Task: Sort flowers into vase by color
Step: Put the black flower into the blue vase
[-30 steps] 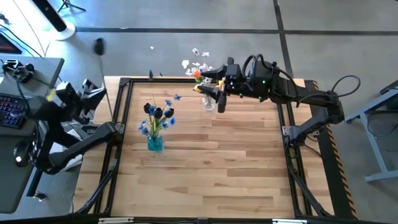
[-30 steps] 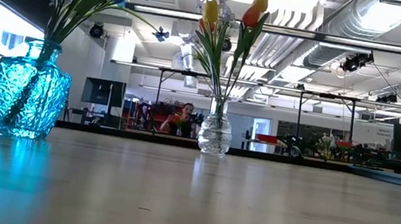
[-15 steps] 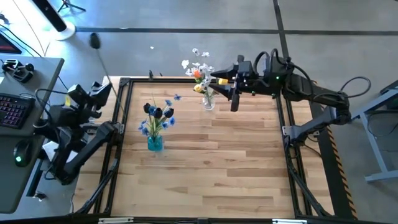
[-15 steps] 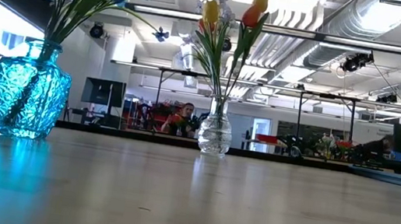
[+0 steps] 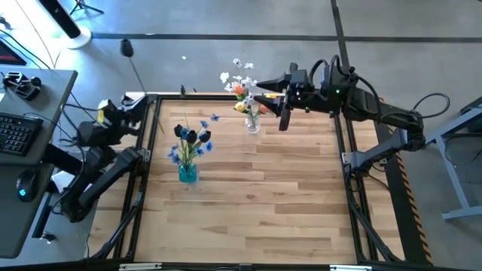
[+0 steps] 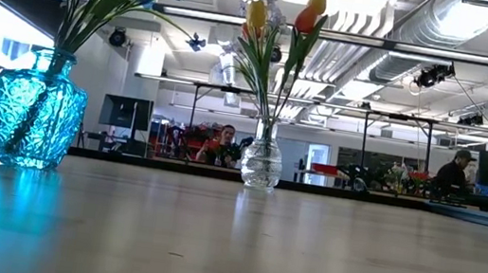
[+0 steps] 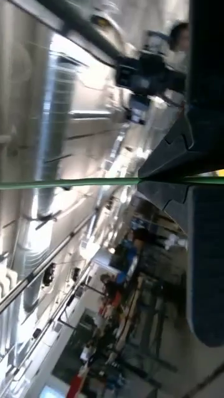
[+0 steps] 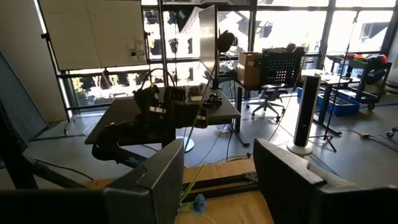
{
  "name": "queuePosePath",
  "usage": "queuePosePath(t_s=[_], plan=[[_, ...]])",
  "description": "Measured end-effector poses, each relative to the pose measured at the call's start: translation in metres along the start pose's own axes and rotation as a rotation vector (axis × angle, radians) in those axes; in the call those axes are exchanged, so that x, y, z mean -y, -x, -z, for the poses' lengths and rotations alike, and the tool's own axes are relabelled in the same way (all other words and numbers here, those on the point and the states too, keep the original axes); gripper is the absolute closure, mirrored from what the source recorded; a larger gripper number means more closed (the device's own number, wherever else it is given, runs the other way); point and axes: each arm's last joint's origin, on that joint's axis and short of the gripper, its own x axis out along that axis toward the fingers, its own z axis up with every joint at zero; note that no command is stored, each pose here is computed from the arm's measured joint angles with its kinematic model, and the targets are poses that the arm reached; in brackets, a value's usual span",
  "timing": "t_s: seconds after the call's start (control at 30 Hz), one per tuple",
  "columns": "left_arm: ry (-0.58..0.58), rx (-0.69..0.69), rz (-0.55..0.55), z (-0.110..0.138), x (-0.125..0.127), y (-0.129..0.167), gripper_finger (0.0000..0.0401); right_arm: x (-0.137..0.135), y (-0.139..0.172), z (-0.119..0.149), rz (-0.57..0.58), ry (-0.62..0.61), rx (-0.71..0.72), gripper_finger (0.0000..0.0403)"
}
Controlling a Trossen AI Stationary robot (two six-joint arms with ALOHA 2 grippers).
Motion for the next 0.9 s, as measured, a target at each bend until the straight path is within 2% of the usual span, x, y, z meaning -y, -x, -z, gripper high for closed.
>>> queuePosePath(t_s=[0.13, 0.27, 0.37, 0.43, 0.5, 0.77, 0.9], plan=[[-0.074, -0.134, 0.039, 0.012, -0.007, -0.014, 0.0401, 0.006, 0.0, -0.002, 0.02, -0.03, 0.016, 0.0214], [0.003, -0.275, 0.076, 0.026, -0.013, -0.025, 0.0401, 0.008, 0.0, -0.002, 0.031, -0.052, 0.018, 0.0214], [-0.108, -0.311, 0.153, 0.032, -0.015, -0.035, 0.0401, 0.008, 0.0, -0.002, 0.039, -0.074, 0.019, 0.0214], [-0.166, -0.291, 0.23, 0.03, -0.01, -0.038, 0.0401, 0.008, 0.0, -0.002, 0.045, -0.09, 0.019, 0.0214], [-0.171, -0.228, 0.275, 0.02, -0.002, -0.041, 0.0401, 0.008, 0.0, -0.002, 0.045, -0.105, 0.019, 0.0214], [0.008, -0.019, 0.278, 0.0, 0.019, -0.011, 0.0401, 0.004, 0.0, -0.001, 0.059, -0.132, 0.019, 0.0214], [0.032, 0.069, 0.242, -0.001, 0.018, 0.003, 0.0401, 0.003, 0.0, -0.001, 0.088, -0.13, 0.02, 0.0214]])
